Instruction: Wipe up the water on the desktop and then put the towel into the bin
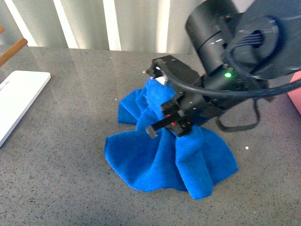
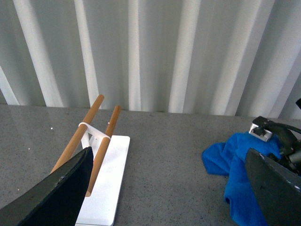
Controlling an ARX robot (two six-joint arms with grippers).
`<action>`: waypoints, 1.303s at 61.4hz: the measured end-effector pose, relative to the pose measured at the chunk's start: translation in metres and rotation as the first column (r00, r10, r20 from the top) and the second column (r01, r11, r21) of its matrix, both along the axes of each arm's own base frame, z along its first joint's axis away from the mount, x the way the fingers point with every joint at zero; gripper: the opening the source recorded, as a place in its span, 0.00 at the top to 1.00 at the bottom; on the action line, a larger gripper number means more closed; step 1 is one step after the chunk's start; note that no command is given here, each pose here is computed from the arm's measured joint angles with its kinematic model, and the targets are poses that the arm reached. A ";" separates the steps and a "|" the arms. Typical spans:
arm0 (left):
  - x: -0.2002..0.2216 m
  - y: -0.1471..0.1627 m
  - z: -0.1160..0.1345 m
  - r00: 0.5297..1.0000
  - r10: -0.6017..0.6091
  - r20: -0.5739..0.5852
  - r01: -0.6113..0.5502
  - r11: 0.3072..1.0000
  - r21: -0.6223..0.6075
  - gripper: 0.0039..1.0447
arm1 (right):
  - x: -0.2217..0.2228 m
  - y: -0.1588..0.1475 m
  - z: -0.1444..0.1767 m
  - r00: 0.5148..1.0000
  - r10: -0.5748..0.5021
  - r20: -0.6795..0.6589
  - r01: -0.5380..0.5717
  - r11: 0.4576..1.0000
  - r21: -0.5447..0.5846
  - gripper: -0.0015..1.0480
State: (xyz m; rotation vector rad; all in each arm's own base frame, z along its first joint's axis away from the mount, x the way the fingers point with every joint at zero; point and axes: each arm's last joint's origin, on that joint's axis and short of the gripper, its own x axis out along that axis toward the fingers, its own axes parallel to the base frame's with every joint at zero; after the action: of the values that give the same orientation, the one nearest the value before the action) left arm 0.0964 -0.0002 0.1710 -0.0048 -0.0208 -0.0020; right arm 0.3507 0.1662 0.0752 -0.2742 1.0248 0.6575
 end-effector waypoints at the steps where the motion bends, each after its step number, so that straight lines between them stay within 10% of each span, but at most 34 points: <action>1: 0.000 0.000 0.000 1.000 0.000 0.000 0.000 1.000 0.000 0.06 | -0.002 -0.005 0.004 1.000 -0.006 0.008 0.007 1.000 -0.018 0.95; 25: 0.000 0.000 0.000 1.000 0.000 0.000 0.000 1.000 0.000 0.06 | 0.012 -0.063 0.169 0.920 -0.007 0.393 0.055 0.992 -0.111 0.95; 42: 0.000 0.000 0.000 1.000 0.000 0.000 0.000 1.000 0.000 0.06 | 0.011 -0.109 0.263 0.783 -0.200 0.589 0.355 0.921 -0.159 0.95; 61: 0.000 0.000 0.000 1.000 0.000 0.000 0.000 1.000 0.000 0.06 | -0.004 -0.207 0.255 0.663 -0.418 0.621 0.712 0.609 -0.350 0.95; 80: 0.000 0.000 0.000 1.000 0.000 0.000 0.000 1.000 0.000 0.06 | -0.016 -0.255 0.222 0.697 -0.588 0.411 0.713 0.627 -0.313 0.95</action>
State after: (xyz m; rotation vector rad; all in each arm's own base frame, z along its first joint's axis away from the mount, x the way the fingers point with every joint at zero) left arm 0.0964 -0.0002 0.1710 -0.0048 -0.0208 -0.0020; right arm 0.3348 -0.0889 0.2971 -0.3525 0.9100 -0.3131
